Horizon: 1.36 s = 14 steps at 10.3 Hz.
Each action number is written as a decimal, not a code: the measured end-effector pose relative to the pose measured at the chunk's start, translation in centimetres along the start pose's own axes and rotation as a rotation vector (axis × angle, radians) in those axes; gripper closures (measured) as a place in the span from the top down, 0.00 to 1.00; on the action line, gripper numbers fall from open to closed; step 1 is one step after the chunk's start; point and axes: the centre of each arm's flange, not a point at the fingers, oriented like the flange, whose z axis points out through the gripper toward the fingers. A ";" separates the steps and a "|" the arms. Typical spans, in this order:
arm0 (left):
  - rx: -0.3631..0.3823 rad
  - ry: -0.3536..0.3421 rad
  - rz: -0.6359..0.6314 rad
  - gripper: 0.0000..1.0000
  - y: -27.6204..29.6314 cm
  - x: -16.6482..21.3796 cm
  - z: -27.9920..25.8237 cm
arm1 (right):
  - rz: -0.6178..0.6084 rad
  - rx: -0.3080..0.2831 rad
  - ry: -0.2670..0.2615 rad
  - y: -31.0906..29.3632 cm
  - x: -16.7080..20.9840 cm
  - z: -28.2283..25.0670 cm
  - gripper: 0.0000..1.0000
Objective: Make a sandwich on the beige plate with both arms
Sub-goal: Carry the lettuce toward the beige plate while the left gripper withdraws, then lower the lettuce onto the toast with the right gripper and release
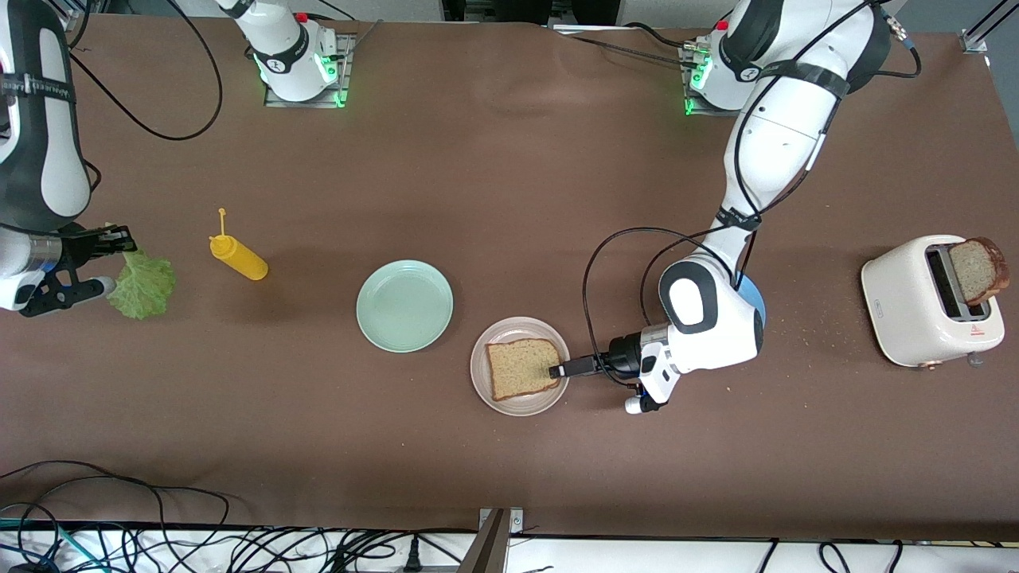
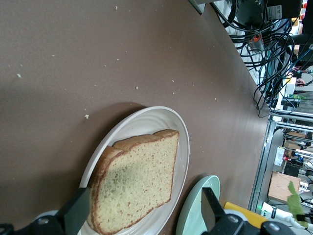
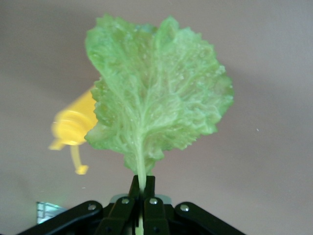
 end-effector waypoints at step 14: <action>0.810 -0.133 -0.059 1.00 -2.2 3.3 -34.4 | -0.492 -0.219 0.386 -50.4 15.3 4.8 0.04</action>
